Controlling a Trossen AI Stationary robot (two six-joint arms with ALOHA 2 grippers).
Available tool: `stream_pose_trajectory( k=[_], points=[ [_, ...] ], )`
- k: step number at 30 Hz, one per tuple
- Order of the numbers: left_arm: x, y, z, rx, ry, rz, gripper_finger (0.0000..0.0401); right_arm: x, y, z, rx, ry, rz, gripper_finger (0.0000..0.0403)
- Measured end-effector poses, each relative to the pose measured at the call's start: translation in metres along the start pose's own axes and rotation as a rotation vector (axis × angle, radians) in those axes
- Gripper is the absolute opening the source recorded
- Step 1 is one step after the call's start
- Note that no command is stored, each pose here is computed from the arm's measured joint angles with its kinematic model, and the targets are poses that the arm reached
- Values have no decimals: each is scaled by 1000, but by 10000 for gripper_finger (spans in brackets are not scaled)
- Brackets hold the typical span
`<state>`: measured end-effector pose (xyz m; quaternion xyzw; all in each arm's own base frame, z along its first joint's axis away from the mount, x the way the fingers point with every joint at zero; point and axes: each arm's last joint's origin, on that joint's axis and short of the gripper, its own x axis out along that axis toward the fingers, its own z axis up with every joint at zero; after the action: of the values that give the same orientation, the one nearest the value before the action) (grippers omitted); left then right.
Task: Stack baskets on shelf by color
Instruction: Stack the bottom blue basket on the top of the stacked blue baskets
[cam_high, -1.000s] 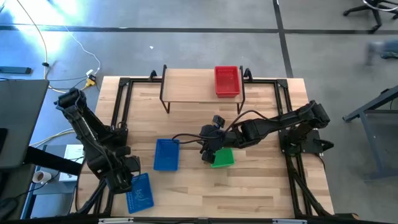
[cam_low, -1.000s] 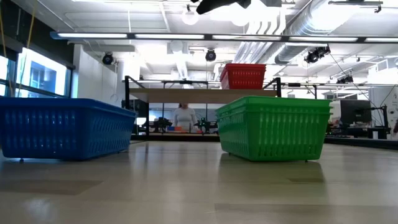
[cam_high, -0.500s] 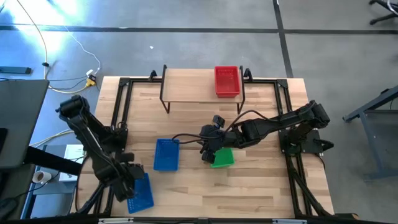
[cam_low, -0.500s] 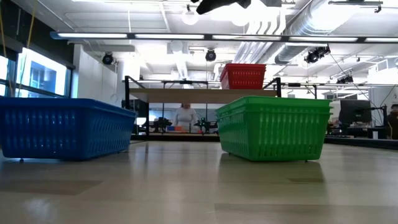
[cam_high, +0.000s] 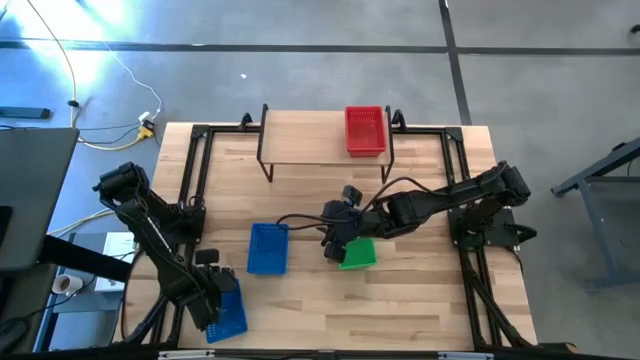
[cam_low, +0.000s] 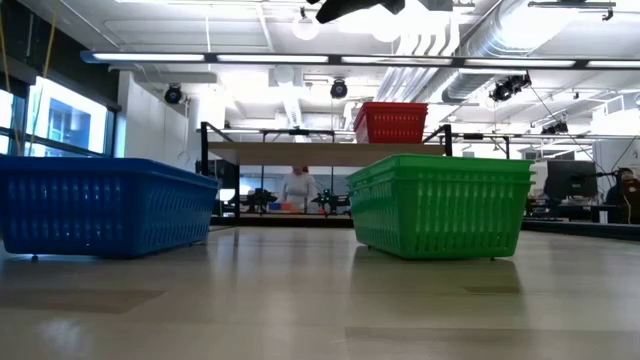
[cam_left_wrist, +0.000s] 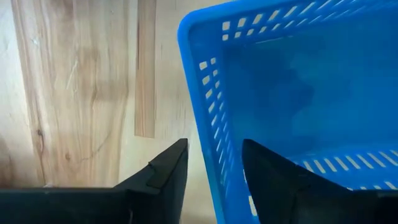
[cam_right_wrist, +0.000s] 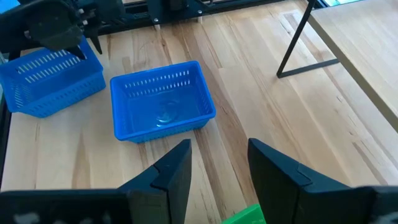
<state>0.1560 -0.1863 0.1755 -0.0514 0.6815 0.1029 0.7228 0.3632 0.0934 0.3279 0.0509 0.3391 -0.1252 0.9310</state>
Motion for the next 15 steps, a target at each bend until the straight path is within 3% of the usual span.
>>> stream_pose_trajectory(
  k=[4,11,15],
  points=[
    [1,-1,0,18,-1,-2,114,0,0,0,0,0,0,145],
    [1,-1,1,63,-17,1,15,0,0,0,0,0,0,145],
    [1,0,1,70,-29,15,14,0,0,0,0,0,0,145]
  ],
)
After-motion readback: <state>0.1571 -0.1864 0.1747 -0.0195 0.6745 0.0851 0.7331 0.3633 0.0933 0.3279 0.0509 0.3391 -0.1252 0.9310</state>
